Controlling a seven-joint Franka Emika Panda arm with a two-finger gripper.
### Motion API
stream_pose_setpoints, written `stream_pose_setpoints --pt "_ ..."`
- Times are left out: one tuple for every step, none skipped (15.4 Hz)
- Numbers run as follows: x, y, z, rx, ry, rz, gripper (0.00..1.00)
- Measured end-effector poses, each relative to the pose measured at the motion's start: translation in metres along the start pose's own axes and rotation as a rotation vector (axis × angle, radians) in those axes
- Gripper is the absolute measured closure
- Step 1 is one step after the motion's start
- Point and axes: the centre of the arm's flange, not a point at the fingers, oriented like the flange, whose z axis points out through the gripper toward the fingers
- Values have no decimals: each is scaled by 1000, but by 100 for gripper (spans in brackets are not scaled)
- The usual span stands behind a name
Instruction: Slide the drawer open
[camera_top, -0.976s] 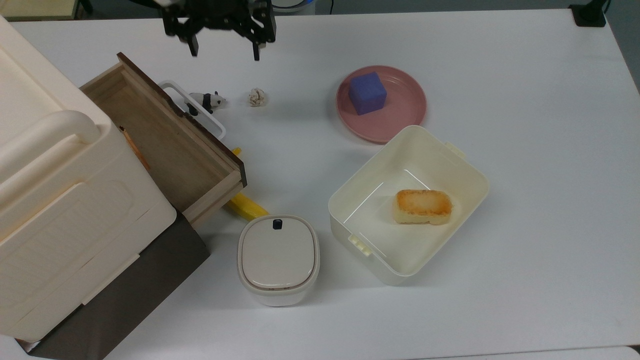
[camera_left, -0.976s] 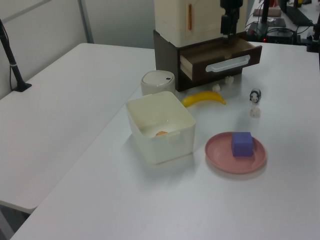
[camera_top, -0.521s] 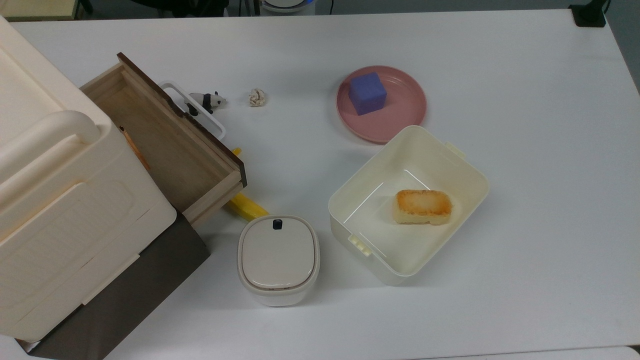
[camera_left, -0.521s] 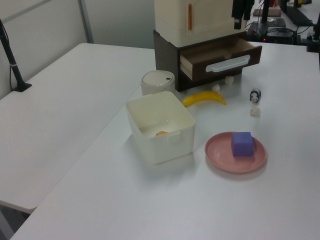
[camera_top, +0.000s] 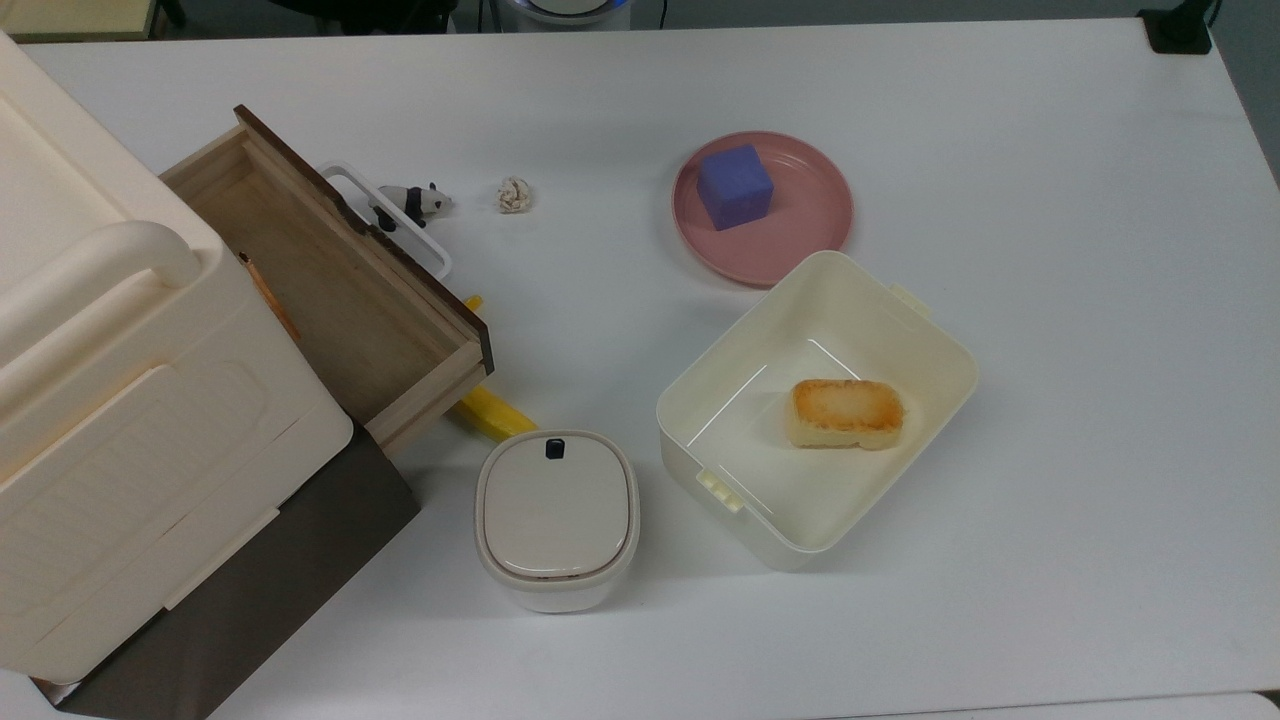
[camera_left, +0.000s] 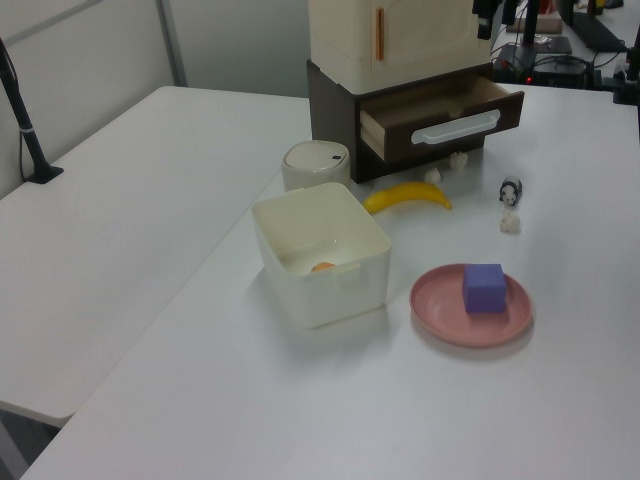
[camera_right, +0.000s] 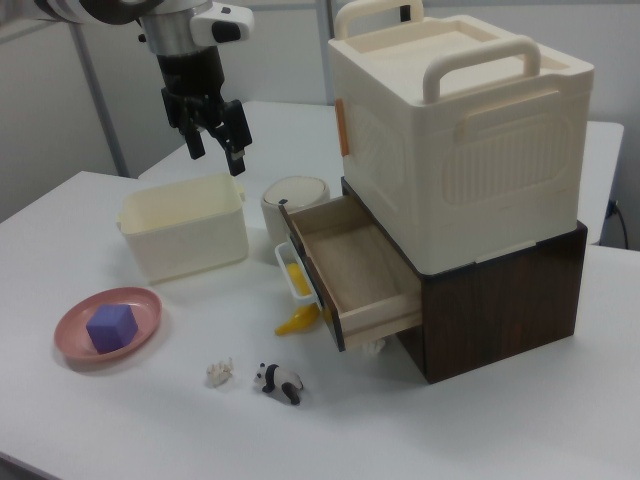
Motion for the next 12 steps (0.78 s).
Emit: stream_pose_setpoints --pt "-1 -1 1 0 -3 2 0" --pt "-2 -2 3 0 -6 3 0" --pt "-3 -2 4 -1 -9 3 0" --pt "-3 -2 4 -1 -10 4 0" --pt "-4 -2 3 -1 -8 4 0" --pt "-5 -2 1 0 -6 4 0" --pt "-6 -1 0 0 -3 5 0" --pt "-7 -1 -1 0 -1 5 0" --pt "-7 -1 -2 1 0 2 0" --pt "-7 -1 -2 1 0 -13 0" --pt "-7 0 -2 0 0 -32 0" --pt "-7 1 -1 0 -1 -42 0"
